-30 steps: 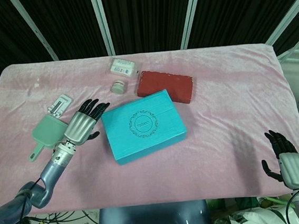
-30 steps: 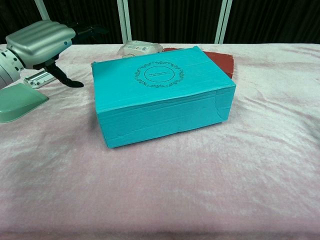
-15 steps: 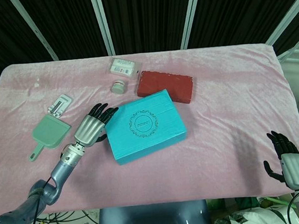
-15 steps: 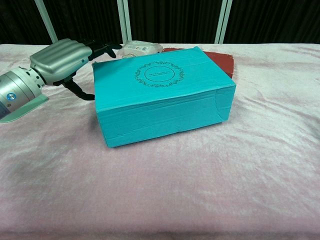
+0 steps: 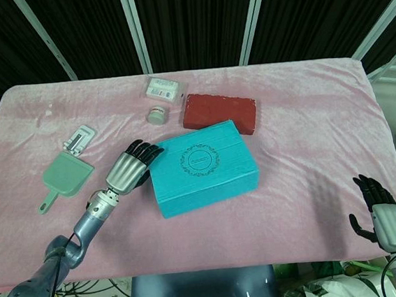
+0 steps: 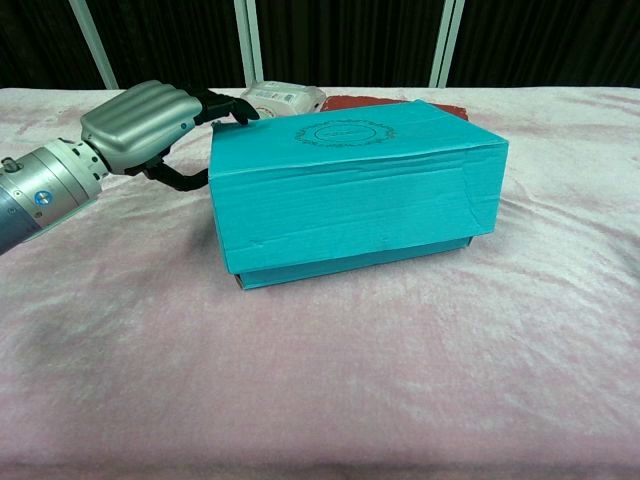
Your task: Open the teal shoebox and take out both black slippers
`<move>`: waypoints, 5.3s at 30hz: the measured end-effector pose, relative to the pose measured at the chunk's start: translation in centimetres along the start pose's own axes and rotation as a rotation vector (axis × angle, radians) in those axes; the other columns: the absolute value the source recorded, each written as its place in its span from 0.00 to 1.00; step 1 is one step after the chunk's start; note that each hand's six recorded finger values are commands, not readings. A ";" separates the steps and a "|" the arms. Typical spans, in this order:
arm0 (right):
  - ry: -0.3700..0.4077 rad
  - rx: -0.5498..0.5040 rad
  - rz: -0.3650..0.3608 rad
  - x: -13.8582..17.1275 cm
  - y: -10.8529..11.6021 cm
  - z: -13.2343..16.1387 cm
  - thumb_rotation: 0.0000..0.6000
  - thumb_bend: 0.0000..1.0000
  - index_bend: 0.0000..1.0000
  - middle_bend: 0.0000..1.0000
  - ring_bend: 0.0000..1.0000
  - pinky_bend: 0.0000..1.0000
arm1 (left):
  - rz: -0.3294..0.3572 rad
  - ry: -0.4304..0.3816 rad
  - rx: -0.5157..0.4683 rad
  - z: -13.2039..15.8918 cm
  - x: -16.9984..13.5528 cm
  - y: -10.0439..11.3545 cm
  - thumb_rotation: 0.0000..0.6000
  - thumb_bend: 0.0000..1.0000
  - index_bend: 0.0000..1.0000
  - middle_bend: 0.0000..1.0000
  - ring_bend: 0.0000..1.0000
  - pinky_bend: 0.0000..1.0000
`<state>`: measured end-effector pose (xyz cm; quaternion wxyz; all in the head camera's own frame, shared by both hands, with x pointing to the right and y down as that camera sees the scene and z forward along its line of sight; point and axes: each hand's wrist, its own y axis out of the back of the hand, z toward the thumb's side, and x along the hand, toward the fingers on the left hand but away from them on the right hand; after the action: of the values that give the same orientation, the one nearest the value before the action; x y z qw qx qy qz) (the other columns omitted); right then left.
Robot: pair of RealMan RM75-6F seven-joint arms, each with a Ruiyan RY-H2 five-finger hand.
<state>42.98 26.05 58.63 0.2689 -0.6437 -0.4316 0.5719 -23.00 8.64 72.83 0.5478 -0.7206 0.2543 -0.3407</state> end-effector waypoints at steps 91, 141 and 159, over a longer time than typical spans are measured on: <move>0.001 -0.031 0.065 0.2 -1.2 -0.1 1.00 0.36 0.00 0.04 0.00 0.14 | -0.172 0.724 -1.254 -9.6 -4.1 7.1 1.00 0.00 0.00 0.09 0.00 0.25; -0.023 -0.033 0.043 1.7 -0.6 -1.4 1.00 0.36 0.00 0.04 0.00 0.14 | -0.342 0.430 -0.510 8.0 14.2 5.9 1.00 0.11 0.17 0.33 0.26 0.38; -0.043 -0.040 0.045 1.7 -0.7 -2.1 1.00 0.36 0.00 0.04 0.00 0.14 | -0.354 0.416 -0.463 9.2 15.2 4.8 1.00 0.11 0.13 0.29 0.23 0.37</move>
<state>44.85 28.15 58.79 0.2338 -0.6461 -0.4342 0.5825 -6.13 1.78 69.92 0.2389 -0.7737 0.3022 -0.5029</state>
